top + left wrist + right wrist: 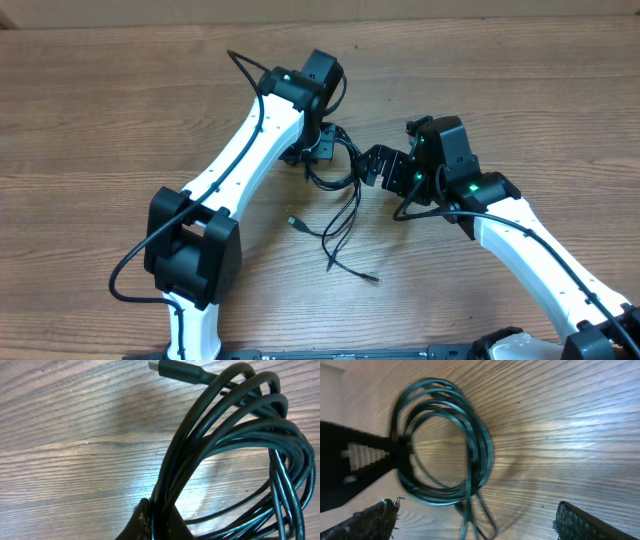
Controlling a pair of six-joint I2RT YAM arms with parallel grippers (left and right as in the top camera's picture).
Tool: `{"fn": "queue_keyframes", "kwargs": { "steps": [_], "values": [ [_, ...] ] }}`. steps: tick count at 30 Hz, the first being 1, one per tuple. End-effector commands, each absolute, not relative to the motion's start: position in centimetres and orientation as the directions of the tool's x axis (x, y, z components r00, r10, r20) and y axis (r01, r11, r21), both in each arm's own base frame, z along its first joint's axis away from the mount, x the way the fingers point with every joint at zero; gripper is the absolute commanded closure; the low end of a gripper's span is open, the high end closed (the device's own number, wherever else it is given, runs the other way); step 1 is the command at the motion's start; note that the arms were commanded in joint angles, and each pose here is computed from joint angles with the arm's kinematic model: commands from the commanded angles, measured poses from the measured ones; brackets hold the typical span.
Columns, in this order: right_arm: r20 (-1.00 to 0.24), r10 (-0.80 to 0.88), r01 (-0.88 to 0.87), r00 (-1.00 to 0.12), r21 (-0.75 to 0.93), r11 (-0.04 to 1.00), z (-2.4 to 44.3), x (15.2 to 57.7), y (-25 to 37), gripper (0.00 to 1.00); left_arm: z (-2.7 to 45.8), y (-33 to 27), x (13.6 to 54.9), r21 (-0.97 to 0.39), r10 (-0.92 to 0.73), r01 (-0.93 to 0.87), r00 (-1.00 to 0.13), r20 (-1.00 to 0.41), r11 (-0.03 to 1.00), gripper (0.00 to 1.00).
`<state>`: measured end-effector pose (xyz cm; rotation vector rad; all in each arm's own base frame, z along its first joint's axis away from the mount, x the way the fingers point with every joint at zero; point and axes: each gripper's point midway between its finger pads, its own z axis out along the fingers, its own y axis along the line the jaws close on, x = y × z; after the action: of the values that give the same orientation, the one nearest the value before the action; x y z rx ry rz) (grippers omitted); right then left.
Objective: Untangle cables
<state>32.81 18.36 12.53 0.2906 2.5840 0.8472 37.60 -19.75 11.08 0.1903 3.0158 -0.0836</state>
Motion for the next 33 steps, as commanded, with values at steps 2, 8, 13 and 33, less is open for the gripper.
{"fn": "queue_keyframes", "kwargs": {
  "steps": [2,8,13,33],
  "values": [
    [-0.354,0.314,0.044,-0.881,0.599,0.799,13.6,33.7,18.5,0.0,13.7,-19.9,38.8,-0.047,0.153,0.163,-0.972,-0.177,0.985,0.96],
    [-0.342,0.264,0.003,-0.902,0.606,0.795,12.7,33.2,20.6,0.0,16.4,-20.5,39.6,-0.071,0.147,0.167,-0.962,-0.229,0.983,0.96],
    [-0.353,0.221,-0.044,-0.909,0.609,0.792,11.9,33.2,22.6,0.07,17.8,-21.7,39.8,-0.137,0.145,0.184,-0.957,-0.252,0.973,0.96],
    [-0.486,0.202,-0.076,-0.85,0.492,0.867,10.8,35.7,21.4,0.26,23.3,-19.5,40.3,-0.206,0.097,0.183,-0.925,-0.367,0.961,0.96]
  ]
}}
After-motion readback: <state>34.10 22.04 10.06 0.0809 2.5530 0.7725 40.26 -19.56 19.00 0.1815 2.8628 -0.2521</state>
